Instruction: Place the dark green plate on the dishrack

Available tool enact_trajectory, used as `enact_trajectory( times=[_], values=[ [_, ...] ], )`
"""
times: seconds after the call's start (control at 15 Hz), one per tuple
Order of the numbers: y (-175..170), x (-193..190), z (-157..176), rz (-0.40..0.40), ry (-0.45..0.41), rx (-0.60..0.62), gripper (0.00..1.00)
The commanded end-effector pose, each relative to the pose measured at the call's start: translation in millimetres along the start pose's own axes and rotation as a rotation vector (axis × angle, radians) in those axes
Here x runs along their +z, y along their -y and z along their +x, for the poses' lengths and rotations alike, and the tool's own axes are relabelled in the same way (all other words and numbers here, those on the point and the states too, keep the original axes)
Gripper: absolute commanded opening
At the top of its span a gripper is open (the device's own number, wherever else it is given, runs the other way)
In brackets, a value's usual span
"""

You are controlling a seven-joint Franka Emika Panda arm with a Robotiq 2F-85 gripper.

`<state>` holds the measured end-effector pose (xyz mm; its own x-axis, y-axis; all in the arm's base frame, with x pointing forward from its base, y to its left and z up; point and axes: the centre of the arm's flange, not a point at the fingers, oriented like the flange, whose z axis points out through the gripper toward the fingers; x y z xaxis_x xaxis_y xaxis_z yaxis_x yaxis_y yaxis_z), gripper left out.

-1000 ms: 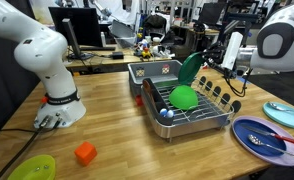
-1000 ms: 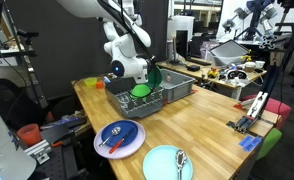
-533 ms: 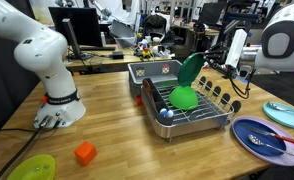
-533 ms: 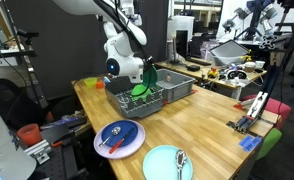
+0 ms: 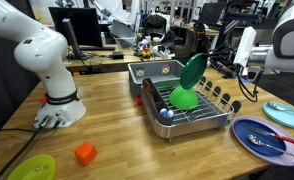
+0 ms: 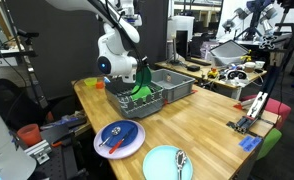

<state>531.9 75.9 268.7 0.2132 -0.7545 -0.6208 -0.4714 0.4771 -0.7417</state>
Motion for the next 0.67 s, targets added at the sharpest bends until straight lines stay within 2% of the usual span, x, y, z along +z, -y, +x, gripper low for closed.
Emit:
enact_trajectory(
  times=[0.0, 0.6],
  values=[
    [-20, -23, -29, 0.022, -0.018, 0.026, 0.01],
    [-42, -43, -28, 0.004, 0.015, 0.08, 0.01]
  ],
)
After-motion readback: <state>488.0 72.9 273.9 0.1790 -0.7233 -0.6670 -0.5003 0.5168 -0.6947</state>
